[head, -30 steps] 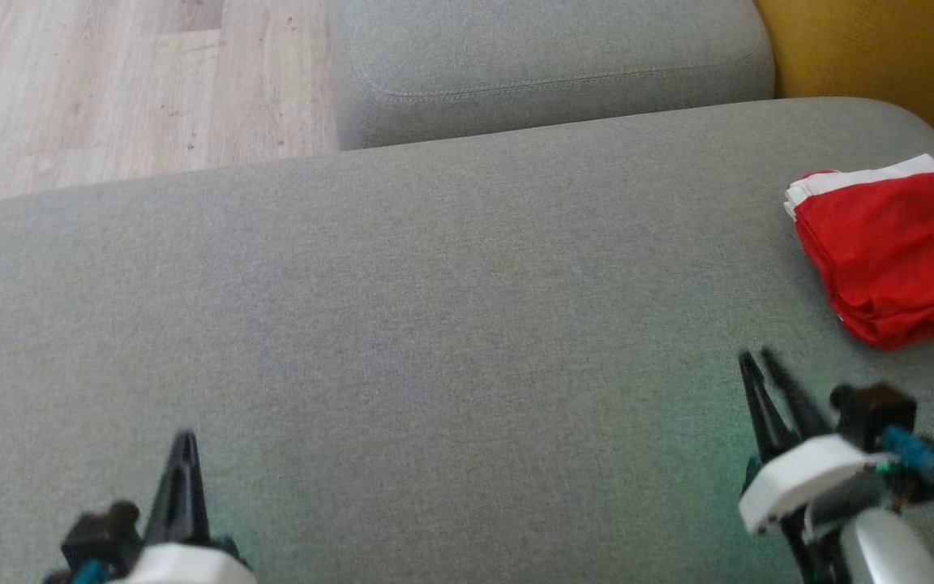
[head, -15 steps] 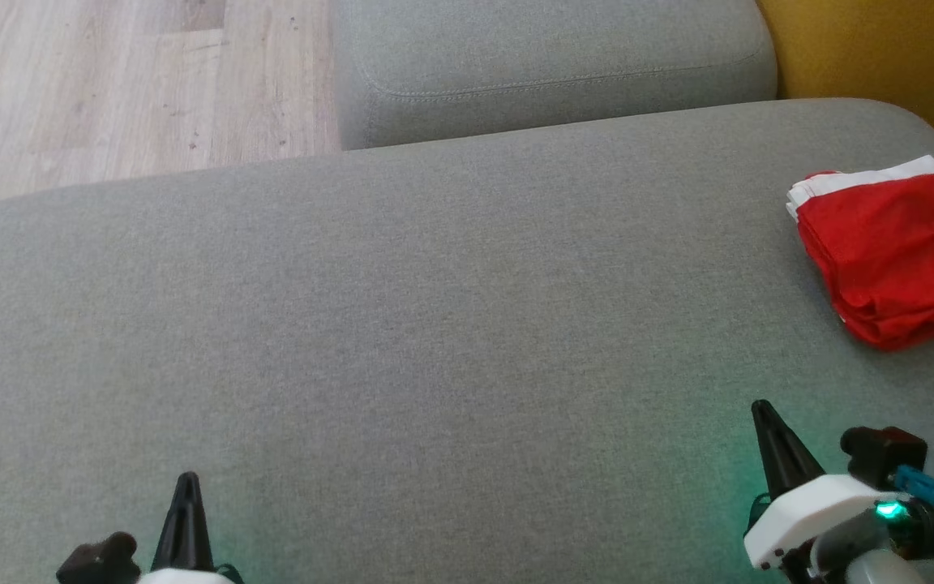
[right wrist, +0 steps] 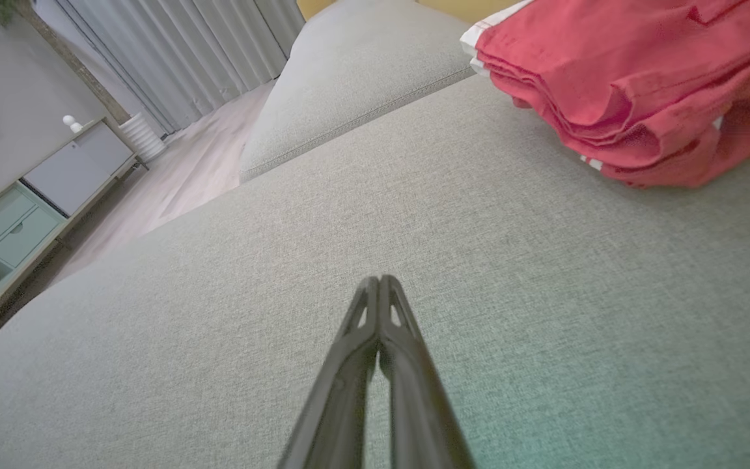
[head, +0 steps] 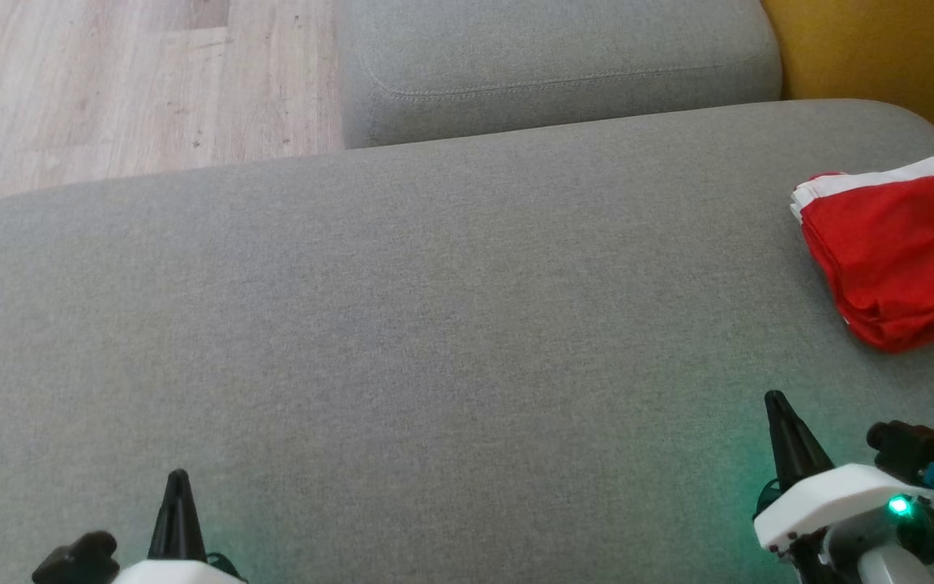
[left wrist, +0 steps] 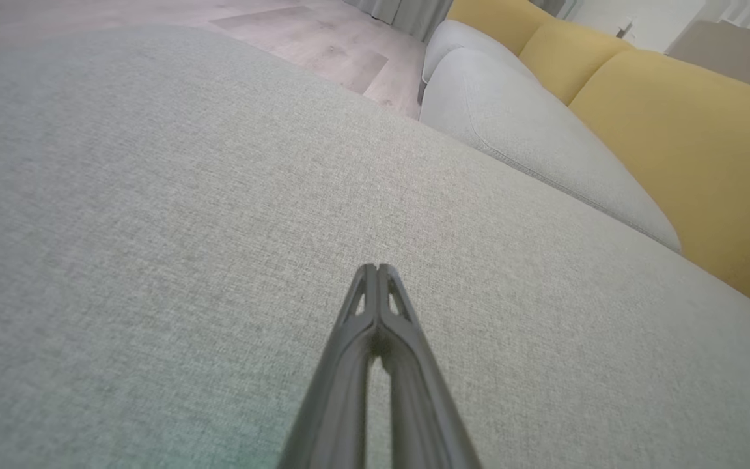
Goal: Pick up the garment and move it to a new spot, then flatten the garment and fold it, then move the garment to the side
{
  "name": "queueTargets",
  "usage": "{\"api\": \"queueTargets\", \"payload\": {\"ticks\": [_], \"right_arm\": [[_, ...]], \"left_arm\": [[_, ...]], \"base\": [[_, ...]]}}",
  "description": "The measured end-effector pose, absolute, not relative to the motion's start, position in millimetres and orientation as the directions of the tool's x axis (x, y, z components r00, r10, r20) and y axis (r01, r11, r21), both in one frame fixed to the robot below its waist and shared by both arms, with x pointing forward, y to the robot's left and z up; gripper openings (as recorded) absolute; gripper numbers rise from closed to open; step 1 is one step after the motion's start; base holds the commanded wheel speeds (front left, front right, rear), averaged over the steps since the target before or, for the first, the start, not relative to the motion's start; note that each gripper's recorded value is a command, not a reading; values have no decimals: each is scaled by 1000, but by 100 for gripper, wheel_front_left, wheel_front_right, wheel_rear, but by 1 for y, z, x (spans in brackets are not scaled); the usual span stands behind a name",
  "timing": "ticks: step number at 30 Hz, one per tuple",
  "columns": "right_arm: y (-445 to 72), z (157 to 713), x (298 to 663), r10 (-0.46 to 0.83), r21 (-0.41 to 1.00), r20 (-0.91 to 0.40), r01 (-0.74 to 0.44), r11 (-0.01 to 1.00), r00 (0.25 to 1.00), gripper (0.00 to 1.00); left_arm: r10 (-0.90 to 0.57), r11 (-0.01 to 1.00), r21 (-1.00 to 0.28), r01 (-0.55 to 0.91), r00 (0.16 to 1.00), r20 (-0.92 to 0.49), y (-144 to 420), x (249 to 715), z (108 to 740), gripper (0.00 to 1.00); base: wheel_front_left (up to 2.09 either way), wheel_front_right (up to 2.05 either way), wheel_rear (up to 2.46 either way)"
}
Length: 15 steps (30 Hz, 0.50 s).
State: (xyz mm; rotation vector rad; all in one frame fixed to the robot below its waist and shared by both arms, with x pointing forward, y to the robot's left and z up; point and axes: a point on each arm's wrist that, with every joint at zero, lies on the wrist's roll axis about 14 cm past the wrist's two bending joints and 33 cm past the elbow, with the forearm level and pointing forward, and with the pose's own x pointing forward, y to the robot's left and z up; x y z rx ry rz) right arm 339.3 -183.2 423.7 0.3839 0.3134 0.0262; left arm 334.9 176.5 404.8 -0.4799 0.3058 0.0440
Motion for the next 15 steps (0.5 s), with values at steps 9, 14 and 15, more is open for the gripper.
{"api": "queueTargets", "payload": {"ticks": [9,14,15], "right_arm": [[-185,428,343,75,452,-280,63,890,957,0],[-188,430,345,65,509,-275,88,856,959,0],[-189,430,345,63,519,-273,92,850,960,0]], "left_arm": [[-27,843,-520,-135,956,-292,177,339,409,0],[-15,806,-570,-160,957,-291,180,342,413,0],[-15,800,-577,-165,956,-293,180,342,412,0]], "base": [[0,0,0],[0,0,0],[0,0,0]]}}
